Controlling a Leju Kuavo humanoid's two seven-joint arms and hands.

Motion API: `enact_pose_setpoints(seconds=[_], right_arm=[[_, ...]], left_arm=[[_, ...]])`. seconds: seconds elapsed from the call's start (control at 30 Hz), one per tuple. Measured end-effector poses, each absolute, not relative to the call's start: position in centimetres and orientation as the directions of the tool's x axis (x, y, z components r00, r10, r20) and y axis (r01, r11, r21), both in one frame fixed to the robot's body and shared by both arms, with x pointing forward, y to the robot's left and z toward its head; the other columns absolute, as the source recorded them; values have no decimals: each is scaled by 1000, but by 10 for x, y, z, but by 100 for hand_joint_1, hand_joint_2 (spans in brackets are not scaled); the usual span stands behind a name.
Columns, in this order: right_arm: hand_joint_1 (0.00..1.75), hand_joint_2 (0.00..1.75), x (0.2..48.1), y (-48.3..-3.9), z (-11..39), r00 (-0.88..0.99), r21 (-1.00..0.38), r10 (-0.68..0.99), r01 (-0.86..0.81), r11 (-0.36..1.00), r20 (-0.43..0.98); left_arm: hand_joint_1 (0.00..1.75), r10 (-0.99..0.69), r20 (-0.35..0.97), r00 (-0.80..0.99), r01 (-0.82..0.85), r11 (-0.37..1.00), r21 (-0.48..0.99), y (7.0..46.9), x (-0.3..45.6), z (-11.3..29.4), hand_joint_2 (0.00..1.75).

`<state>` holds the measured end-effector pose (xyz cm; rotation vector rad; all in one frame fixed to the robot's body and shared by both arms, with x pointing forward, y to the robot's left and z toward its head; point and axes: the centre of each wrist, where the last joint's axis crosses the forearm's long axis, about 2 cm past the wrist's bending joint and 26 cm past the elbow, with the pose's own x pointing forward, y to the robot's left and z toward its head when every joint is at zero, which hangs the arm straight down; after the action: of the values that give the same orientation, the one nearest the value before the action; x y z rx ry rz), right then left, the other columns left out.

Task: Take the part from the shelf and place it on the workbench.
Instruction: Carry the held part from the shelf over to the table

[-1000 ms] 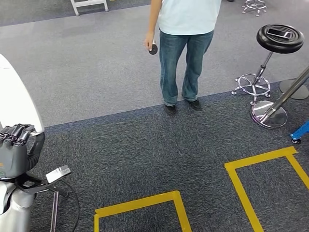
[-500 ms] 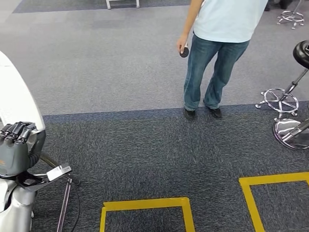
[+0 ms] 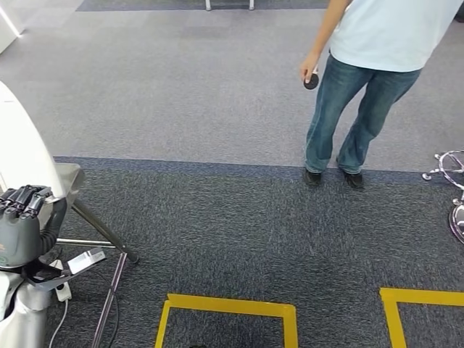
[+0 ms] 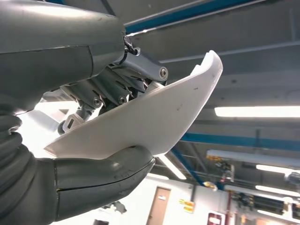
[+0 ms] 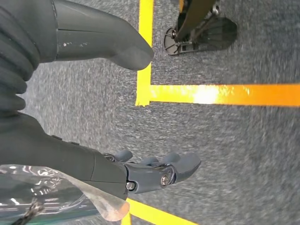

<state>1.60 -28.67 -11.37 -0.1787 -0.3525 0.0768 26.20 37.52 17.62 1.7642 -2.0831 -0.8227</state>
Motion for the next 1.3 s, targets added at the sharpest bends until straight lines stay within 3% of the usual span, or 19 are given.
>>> enact_pose_setpoints(seconds=[1.3], right_arm=[[0, 175, 21, -286, -113, 932, -193, 120, -56, 980, 343]], left_arm=[[175, -965, -150, -216, -815, 94, 572, 376, 269, 183, 175]])
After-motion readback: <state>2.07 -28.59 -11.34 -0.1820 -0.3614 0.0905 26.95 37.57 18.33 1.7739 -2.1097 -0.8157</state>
